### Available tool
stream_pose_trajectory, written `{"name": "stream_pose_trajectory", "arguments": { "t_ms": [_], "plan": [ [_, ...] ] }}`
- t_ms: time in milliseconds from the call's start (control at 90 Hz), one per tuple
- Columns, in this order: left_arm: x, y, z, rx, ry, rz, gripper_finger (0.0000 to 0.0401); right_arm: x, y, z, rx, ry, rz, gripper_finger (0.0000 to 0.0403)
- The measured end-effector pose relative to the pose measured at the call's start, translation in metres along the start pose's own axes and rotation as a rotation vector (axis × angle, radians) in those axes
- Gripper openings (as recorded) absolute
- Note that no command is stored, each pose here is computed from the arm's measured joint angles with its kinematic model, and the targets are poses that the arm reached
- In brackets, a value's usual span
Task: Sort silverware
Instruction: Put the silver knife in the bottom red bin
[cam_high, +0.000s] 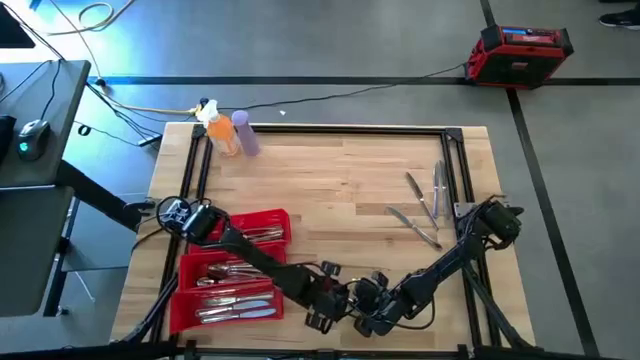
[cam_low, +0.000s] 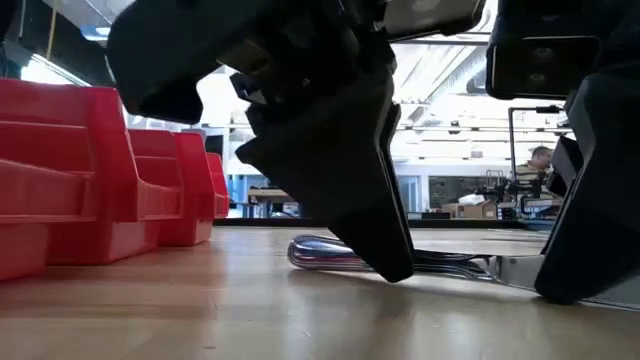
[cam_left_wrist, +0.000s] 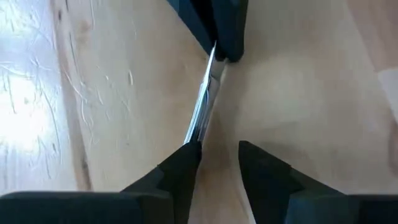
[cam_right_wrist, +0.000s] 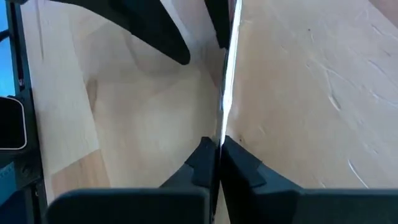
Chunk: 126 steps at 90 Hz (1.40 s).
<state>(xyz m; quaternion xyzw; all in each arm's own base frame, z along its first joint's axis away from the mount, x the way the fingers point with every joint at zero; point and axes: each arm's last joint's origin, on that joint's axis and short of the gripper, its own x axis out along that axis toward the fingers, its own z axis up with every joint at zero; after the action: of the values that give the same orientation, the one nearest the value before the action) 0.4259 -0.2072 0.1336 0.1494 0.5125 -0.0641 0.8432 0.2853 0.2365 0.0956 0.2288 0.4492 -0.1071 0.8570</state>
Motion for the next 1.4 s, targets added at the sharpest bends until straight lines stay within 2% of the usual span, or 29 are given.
{"name": "stream_pose_trajectory", "arguments": {
  "t_ms": [133, 267, 389, 578, 689, 778, 889, 933, 1044, 1211, 1333, 1400],
  "plan": [
    [-0.011, -0.004, 0.001, -0.012, -0.009, -0.020, 0.0109, 0.000, 0.000, 0.000, -0.007, 0.000, 0.003, 0.0000],
    [-0.020, -0.011, 0.005, 0.029, -0.065, 0.075, 0.0109, 0.000, 0.000, 0.000, -0.010, 0.001, 0.006, 0.0000],
    [-0.013, -0.007, 0.006, 0.026, -0.076, 0.093, 0.0109, 0.000, 0.001, 0.000, -0.008, -0.002, 0.013, 0.0000],
    [0.007, 0.003, 0.004, -0.023, -0.044, -0.044, 0.0109, 0.000, 0.001, 0.000, -0.002, -0.006, 0.012, 0.0000],
    [0.015, 0.004, 0.001, -0.038, -0.019, -0.066, 0.0106, 0.000, 0.001, 0.001, 0.002, -0.012, 0.009, 0.0000],
    [0.022, 0.003, -0.003, -0.025, 0.017, -0.076, 0.0085, 0.000, 0.001, 0.001, 0.002, -0.017, 0.008, 0.0000],
    [0.024, 0.002, -0.006, -0.024, 0.039, -0.084, 0.0025, 0.000, 0.002, 0.001, -0.019, -0.025, 0.008, 0.0000],
    [0.024, 0.002, -0.006, -0.024, 0.040, -0.081, 0.0013, 0.000, 0.002, 0.001, -0.047, -0.029, 0.008, 0.0004],
    [0.024, 0.003, -0.006, -0.029, 0.042, -0.075, 0.0012, -0.002, 0.005, 0.003, -0.110, -0.028, 0.009, 0.0031],
    [0.022, 0.004, -0.006, -0.051, 0.041, -0.052, 0.0005, -0.023, 0.020, 0.014, -0.250, 0.022, 0.030, 0.0098],
    [0.012, 0.003, -0.003, -0.058, 0.027, -0.038, 0.0003, -0.059, 0.043, 0.028, -0.304, -0.071, 0.012, 0.0130],
    [0.003, 0.001, -0.002, -0.065, 0.014, -0.022, 0.0002, -0.078, 0.052, 0.028, -0.360, -0.135, -0.060, 0.0137]
  ]
}}
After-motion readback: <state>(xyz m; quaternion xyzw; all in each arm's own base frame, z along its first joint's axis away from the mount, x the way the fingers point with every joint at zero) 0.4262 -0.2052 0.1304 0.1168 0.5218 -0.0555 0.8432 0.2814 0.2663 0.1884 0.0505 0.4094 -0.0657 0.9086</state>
